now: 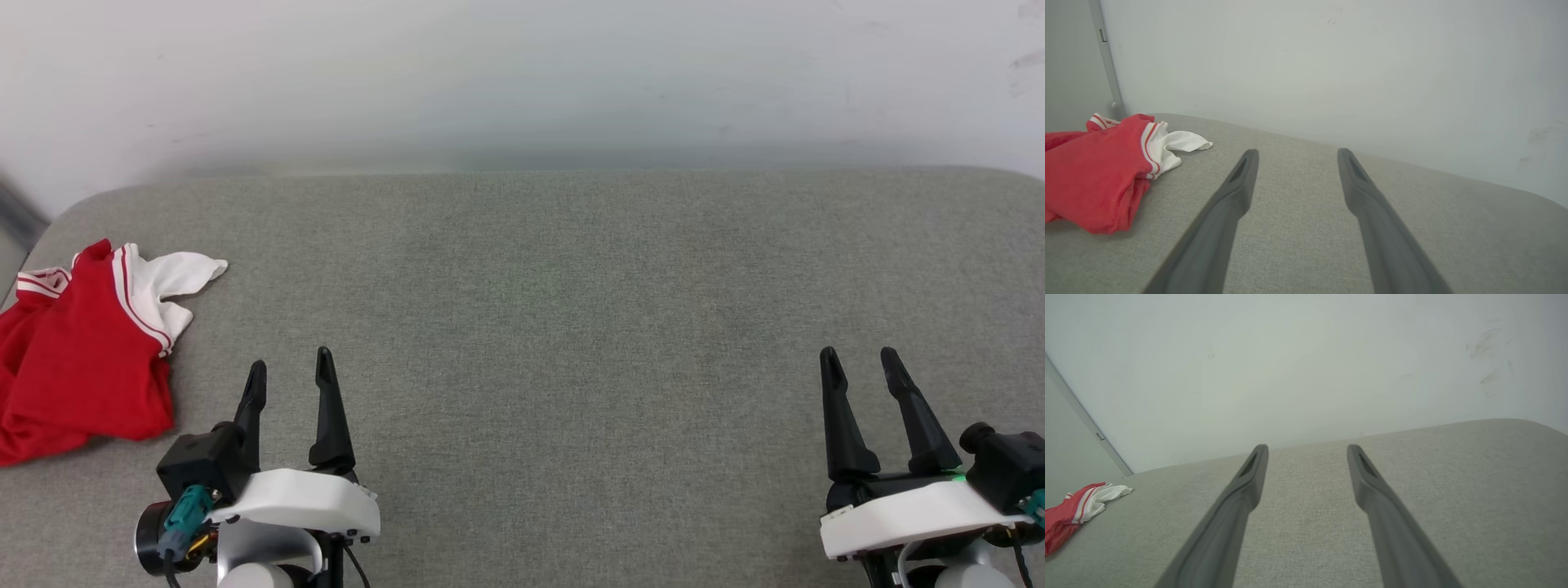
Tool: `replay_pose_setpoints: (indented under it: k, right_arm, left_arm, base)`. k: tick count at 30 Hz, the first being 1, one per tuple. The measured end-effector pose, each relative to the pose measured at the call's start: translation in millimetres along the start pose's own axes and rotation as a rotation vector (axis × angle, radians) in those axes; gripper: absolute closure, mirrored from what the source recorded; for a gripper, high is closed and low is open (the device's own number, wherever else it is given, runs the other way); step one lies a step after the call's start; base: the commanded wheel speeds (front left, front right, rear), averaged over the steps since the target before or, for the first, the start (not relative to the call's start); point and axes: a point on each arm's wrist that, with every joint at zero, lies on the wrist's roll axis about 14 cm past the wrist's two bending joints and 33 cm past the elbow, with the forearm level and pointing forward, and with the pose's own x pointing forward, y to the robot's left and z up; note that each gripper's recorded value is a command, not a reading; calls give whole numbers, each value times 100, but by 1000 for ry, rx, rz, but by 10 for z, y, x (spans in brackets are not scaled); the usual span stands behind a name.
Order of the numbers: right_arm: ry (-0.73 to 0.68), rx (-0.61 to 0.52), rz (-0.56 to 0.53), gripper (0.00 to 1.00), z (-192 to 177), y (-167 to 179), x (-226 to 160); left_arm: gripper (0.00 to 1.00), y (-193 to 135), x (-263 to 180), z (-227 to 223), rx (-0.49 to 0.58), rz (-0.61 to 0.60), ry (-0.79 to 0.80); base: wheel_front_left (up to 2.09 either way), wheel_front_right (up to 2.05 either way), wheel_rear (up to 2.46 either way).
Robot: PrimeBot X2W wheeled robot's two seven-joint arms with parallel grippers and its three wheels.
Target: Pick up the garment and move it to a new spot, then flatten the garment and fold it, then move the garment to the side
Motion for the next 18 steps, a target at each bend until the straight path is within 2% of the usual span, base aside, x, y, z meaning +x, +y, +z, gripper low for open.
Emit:
replay_pose_setpoints:
  k: [18]
  right_arm:
    - [-28, -156, 53, 0, 36, 114, 36]
  left_arm:
    - [0, -116, -3, 128, 143, -42, -81]
  base:
    - [0, 0, 0]
